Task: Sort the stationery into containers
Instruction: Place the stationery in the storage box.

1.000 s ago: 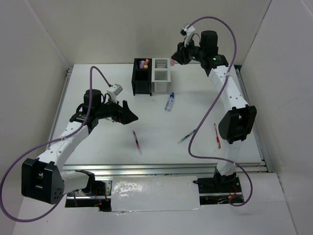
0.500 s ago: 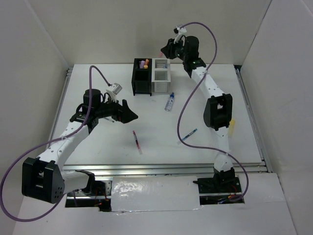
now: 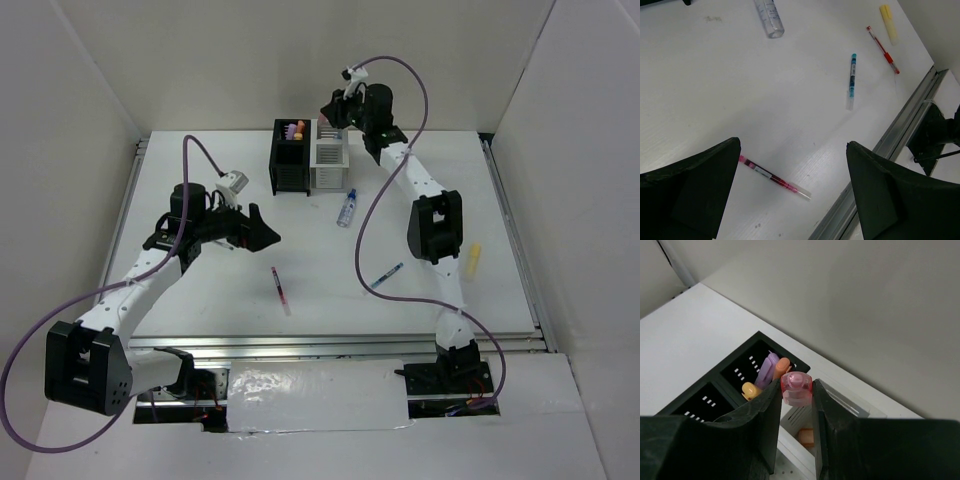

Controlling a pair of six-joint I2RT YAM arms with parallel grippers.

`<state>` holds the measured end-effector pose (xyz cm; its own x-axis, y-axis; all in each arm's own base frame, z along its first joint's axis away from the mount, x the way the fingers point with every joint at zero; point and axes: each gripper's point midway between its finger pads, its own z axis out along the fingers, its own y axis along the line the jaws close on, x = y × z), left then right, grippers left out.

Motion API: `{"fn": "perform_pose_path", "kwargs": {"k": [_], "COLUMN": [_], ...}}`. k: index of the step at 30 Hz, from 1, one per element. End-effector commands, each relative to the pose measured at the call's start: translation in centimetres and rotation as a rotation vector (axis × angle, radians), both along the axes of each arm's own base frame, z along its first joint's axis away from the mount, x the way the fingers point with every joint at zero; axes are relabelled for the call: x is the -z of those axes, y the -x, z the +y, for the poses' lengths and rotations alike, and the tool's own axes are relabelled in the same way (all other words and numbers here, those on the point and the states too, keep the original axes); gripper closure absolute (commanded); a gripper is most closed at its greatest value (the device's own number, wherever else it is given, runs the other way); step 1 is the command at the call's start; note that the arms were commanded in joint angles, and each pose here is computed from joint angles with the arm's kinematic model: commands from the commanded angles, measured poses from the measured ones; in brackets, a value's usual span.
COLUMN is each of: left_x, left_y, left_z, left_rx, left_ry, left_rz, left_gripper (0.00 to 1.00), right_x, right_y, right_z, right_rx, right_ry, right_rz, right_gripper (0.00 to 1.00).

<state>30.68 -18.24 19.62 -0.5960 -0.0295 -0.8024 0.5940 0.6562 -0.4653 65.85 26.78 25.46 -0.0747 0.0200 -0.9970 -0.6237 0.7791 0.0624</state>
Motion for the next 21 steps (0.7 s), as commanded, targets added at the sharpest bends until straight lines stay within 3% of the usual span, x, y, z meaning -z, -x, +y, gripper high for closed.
{"fn": "perform_pose_path", "kwargs": {"k": [1,4,5,7,8,11,13,17,21], "left_x": [-1.0,-1.1,-1.1,-1.0,-1.0,-1.1,-1.2,-1.3,-1.6], "left_y": [-1.1,-1.3,-1.4,-1.6,-1.7,-1.8,-2.0,-2.2,-2.4], "left_z": [0.5,0.8,0.9,1.1,1.2,1.2,1.4,1.6,2.3], "left_rx": [-0.039,-0.06,-0.068,-0.084,-0.091,-0.11,-0.126,-0.161,-0.223], "left_ry": [-0.007,-0.022,-0.027,-0.037,-0.042,-0.06,-0.062,-0.051,-0.063], "left_rz": [-0.058,-0.068,-0.071,-0.073,-0.078,-0.09,-0.097,-0.09,-0.081], "left_gripper": [0.01,0.01,0.01,0.01,0.01,0.01,0.01,0.01,0.01], "right_x": [-1.7,-1.1,-0.8,-0.7,-0.4,-0.8,-2.4,-5.9,-8.2], "right_y": [-0.6,-0.9,-1.0,-1.1,-1.0,-0.9,-0.2,1.6,4.8], "right_z": [0.5,0.5,0.4,0.4,0.4,0.0,-0.2,-1.5,-4.9], "right_rx": [0.013,0.023,0.028,0.03,0.029,0.051,0.069,0.142,0.38], "right_ry": [0.01,0.005,0.006,0.004,0.01,0.002,-0.048,-0.138,-0.243], "right_rz": [-0.088,-0.073,-0.064,-0.059,-0.046,-0.03,0.005,0.057,0.227], "right_gripper": [0.99,0.93,0.83,0.79,0.62,0.42,0.35,0.3,0.3]}}
